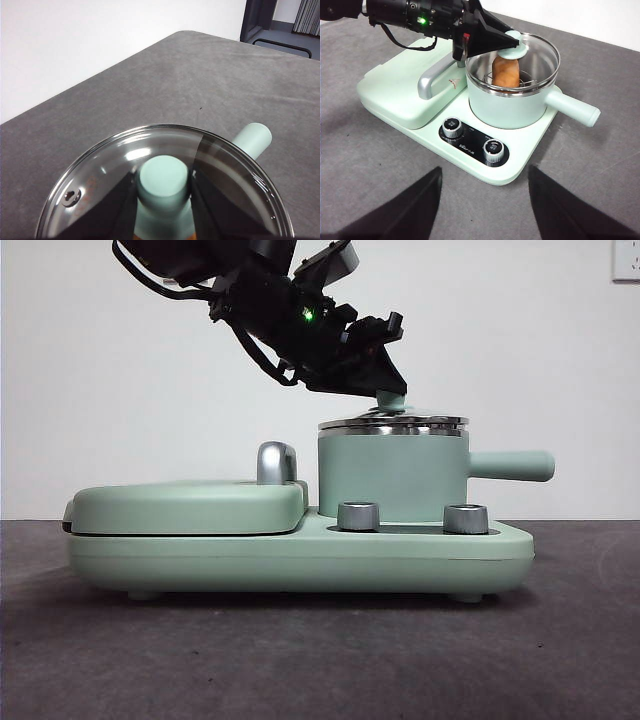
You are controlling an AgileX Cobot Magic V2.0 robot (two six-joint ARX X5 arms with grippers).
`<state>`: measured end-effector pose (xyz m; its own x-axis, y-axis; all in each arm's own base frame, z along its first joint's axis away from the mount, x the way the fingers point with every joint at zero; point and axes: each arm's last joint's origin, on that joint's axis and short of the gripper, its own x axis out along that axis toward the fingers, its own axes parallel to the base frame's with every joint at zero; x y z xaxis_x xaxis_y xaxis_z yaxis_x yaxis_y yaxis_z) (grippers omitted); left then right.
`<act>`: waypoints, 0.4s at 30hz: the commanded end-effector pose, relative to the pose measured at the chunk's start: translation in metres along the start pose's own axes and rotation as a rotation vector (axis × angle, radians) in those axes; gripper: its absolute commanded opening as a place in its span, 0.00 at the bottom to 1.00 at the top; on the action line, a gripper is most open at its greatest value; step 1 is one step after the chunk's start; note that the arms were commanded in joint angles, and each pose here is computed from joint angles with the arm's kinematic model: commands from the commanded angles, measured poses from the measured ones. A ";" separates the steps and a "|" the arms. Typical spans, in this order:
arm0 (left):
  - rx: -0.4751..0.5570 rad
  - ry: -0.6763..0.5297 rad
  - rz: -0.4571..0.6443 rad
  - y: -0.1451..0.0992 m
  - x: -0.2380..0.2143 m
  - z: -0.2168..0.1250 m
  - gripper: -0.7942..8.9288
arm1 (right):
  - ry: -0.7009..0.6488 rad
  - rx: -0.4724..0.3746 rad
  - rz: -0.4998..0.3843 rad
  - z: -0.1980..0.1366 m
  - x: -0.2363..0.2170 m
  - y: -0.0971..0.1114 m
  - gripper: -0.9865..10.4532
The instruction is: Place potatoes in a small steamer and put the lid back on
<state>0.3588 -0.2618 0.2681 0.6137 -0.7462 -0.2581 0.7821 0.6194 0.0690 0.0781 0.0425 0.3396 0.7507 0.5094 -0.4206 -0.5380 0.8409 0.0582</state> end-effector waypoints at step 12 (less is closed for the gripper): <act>0.037 -0.024 -0.010 -0.002 0.010 0.002 0.10 | -0.011 0.011 -0.017 0.002 0.000 0.000 0.32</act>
<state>0.3608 -0.2632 0.2642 0.6116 -0.7456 -0.2644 0.7840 0.6161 0.0760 0.0785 0.0420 0.3396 0.7617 0.4920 -0.4216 -0.5217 0.8516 0.0512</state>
